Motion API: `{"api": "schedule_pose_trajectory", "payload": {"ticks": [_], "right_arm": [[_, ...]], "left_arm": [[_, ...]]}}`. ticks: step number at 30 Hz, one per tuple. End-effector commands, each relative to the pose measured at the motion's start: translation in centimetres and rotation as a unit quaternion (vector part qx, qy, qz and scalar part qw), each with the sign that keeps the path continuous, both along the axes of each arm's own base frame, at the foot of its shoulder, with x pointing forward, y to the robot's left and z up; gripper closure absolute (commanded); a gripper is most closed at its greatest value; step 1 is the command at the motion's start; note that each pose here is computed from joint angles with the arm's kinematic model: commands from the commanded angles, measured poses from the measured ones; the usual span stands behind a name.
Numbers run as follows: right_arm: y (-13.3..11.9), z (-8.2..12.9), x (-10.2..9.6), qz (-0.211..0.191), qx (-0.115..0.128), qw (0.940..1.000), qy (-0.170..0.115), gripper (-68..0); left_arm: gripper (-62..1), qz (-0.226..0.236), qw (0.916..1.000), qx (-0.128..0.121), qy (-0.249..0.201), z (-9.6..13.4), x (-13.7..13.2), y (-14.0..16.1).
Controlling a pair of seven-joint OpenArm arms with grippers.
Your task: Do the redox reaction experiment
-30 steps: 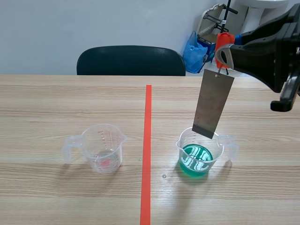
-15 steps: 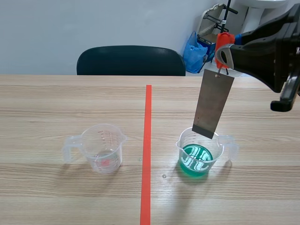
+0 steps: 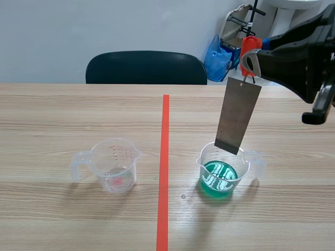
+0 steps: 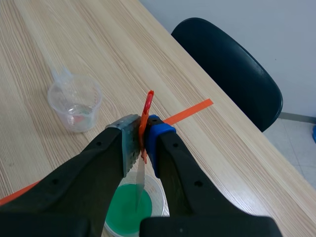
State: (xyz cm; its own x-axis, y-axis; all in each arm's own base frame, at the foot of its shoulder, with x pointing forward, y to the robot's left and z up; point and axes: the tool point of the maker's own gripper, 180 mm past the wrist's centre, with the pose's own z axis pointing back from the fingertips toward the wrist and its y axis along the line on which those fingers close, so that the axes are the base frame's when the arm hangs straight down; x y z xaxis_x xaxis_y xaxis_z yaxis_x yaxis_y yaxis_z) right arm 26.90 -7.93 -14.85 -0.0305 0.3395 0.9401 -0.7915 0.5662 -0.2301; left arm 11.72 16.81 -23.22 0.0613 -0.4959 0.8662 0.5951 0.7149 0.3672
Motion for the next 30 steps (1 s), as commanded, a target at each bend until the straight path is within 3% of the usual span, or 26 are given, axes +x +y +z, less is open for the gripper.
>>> {"api": "schedule_pose_trajectory", "payload": {"ticks": [1,4,10,14,17,19,23,30], "right_arm": [[-0.1,1.2,0.3,-0.001,0.009,0.9998,-0.019,-0.6],[0.2,1.1,0.0,0.011,0.007,0.9998,-0.016,-0.6],[0.3,1.0,-0.2,0.018,0.007,0.9997,-0.015,-0.6],[0.3,1.0,-0.2,0.018,0.006,0.9997,-0.015,-0.6],[0.3,1.0,-0.2,0.018,0.006,0.9997,-0.015,-0.6],[0.3,1.0,-0.2,0.019,0.006,0.9997,-0.014,-0.6],[0.3,1.0,-0.2,0.019,0.005,0.9997,-0.014,-0.6],[0.3,0.9,-0.2,0.018,0.004,0.9997,-0.014,-0.6]], "left_arm": [[-62.3,-0.007,1.0000,-0.002,0.003,-0.1,0.0,0.0],[-62.3,-0.009,0.9997,-0.020,0.010,-0.2,0.3,0.4],[-62.0,-0.037,0.9939,-0.104,0.010,0.8,3.3,0.5],[-33.0,-0.062,0.9826,-0.174,0.023,1.3,5.0,0.4],[-21.2,-0.075,0.9719,-0.221,0.029,1.6,6.4,0.4],[-17.3,-0.082,0.9664,-0.242,0.031,1.6,7.4,0.2],[-12.2,-0.081,0.9625,-0.257,0.026,0.9,10.0,-0.3],[-5.3,-0.106,0.9500,-0.287,0.061,-1.0,13.5,-4.3]]}}
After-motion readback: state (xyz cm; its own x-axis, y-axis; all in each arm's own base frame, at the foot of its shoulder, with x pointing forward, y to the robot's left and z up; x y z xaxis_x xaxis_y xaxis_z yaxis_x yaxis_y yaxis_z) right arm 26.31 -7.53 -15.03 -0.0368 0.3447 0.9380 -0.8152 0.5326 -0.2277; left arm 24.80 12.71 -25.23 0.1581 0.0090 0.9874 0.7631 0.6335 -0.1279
